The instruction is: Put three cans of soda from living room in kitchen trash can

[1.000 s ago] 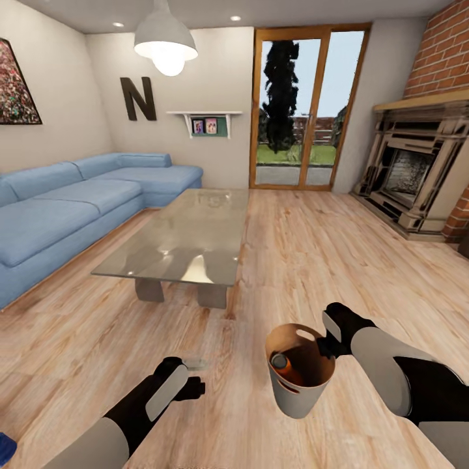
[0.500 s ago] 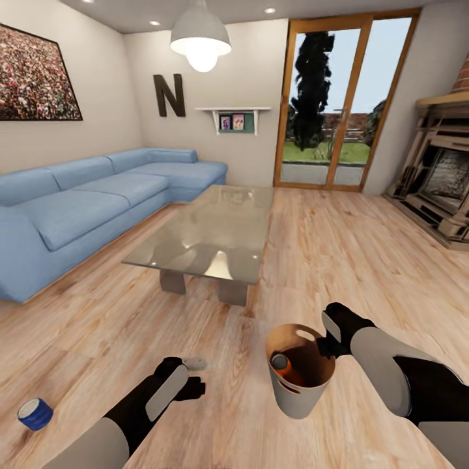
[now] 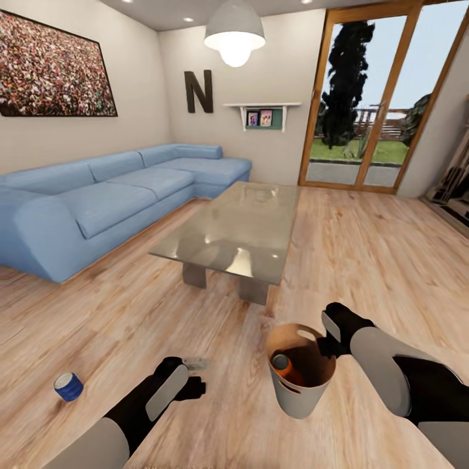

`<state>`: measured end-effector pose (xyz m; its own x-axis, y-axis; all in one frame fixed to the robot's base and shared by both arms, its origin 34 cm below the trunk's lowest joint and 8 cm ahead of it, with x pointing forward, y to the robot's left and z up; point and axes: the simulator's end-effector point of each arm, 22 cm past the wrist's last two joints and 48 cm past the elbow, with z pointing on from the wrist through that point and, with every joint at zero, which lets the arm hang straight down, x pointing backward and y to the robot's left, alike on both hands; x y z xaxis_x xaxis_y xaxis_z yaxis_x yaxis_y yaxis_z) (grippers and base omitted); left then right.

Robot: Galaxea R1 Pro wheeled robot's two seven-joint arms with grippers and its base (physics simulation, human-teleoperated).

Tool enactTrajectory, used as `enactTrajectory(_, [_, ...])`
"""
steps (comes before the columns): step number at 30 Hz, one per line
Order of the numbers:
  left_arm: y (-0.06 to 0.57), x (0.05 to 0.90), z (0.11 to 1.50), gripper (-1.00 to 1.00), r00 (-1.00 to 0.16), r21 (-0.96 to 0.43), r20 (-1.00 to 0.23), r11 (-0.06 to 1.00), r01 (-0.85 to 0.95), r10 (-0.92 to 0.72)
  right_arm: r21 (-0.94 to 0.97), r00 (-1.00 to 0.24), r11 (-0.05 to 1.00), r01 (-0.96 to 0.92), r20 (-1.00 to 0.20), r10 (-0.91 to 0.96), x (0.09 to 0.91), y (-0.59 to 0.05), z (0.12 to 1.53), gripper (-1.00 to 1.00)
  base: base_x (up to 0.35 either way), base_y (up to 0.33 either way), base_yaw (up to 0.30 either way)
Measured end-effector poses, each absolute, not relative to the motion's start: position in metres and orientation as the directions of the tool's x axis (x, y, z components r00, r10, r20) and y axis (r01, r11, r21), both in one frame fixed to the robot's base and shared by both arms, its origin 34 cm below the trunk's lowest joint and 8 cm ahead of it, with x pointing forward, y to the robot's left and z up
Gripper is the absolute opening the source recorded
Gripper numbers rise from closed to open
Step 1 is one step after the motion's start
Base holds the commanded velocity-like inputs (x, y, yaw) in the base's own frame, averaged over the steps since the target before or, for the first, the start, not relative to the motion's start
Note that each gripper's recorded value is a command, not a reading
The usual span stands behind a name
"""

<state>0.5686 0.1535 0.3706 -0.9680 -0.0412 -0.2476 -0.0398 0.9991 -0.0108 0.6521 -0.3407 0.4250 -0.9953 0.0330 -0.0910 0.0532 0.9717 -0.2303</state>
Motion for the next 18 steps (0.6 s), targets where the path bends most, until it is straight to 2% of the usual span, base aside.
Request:
enactTrajectory(7, [0.151,0.572,0.371,1.0,-0.964,-0.017,-0.262,0.999,-0.044,-0.047,-0.284,-0.996,0.958,0.032,-0.089,0.007,0.654,-0.34,0.424,-1.0,0.0,0.0,0.246])
enactTrajectory(18, [0.136,0.581,0.372,1.0,-0.951,-0.046,-0.301,0.997,-0.067,-0.078,-0.229,-0.996,0.973,-0.033,-0.078,-0.052,0.648,-0.263,0.408,-1.0,0.0,0.0,0.246])
